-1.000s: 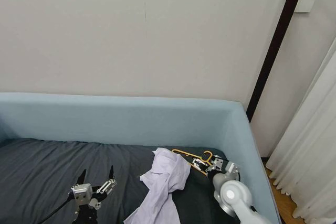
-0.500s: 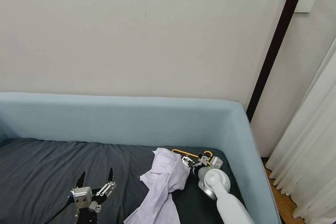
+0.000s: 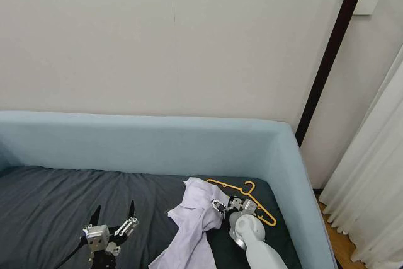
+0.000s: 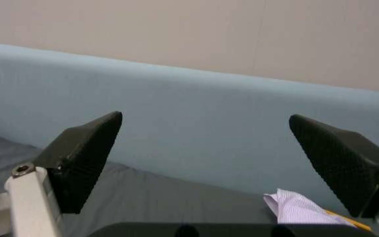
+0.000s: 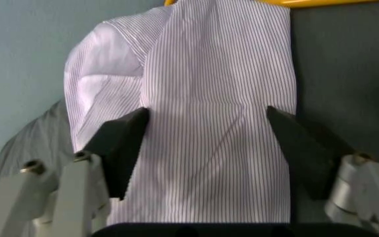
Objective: Pick up the clothes from the sofa and hang them on the clothes hanger.
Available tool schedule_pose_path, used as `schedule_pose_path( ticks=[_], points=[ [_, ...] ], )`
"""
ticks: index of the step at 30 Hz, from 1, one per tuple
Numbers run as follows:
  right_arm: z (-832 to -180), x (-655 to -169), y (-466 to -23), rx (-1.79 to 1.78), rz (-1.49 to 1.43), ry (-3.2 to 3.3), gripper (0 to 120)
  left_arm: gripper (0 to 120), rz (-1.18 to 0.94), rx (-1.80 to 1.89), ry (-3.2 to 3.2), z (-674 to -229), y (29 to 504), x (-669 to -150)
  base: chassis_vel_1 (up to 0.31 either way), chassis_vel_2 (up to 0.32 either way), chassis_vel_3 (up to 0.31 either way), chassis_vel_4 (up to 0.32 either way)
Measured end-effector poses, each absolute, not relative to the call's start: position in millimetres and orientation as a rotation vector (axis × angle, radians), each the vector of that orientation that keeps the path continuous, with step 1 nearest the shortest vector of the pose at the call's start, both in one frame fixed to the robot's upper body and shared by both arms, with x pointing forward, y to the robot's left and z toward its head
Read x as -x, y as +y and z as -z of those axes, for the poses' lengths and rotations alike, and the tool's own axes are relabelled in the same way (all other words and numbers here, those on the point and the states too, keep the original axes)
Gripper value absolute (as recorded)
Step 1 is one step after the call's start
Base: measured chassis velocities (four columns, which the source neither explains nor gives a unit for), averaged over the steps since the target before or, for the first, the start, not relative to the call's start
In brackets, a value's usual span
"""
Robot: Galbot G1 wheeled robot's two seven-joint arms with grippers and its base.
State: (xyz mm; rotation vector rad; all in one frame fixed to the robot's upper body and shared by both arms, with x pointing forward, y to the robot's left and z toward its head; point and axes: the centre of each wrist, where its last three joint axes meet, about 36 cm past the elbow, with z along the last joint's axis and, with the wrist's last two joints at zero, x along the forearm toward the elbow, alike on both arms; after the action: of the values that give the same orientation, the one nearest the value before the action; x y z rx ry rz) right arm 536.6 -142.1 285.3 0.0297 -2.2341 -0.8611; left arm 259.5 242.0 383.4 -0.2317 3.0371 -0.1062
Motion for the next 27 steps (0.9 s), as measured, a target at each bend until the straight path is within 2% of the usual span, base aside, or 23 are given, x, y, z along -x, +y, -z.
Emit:
schedule_pose_path(
  ticks=[1,2,7,9,13,14,18,20,27],
  points=[
    [-286,-536,-142,-0.031,0.863,-2.236,65,100,0.106,0.23,3.037,-383,242,-260,0.0,0.0,0.0,0.0],
    [-286,-536,-142,-0.031,0.863,-2.236,65,100,0.106,0.23,3.037,-383,242,-260,0.0,0.0,0.0,0.0],
    [-284,-534,-141,-0.034,0.863,-2.237,41,100,0.097,0.217,3.042,-379,243,-264,0.0,0.0,0.0,0.0],
    [-283,-534,-140,-0.035,0.864,-2.236,39,100,0.096,0.217,3.043,-378,243,-265,0.0,0.0,0.0,0.0],
    [-284,-535,-138,-0.045,0.868,-2.236,20,100,0.089,0.223,3.044,-374,245,-269,0.0,0.0,0.0,0.0],
    [-284,-535,-138,-0.045,0.868,-2.236,20,100,0.089,0.223,3.044,-374,245,-269,0.0,0.0,0.0,0.0],
    [-284,-533,-137,-0.056,0.872,-2.238,4,100,0.083,0.226,3.041,-373,247,-273,0.0,0.0,0.0,0.0],
    [-284,-532,-137,-0.058,0.871,-2.238,0,100,0.084,0.226,3.04,-373,247,-275,0.0,0.0,0.0,0.0],
    [-287,-525,-137,-0.091,0.87,-2.27,0,100,0.094,0.215,3.039,-371,244,-279,0.0,0.0,0.0,0.0]
  ],
)
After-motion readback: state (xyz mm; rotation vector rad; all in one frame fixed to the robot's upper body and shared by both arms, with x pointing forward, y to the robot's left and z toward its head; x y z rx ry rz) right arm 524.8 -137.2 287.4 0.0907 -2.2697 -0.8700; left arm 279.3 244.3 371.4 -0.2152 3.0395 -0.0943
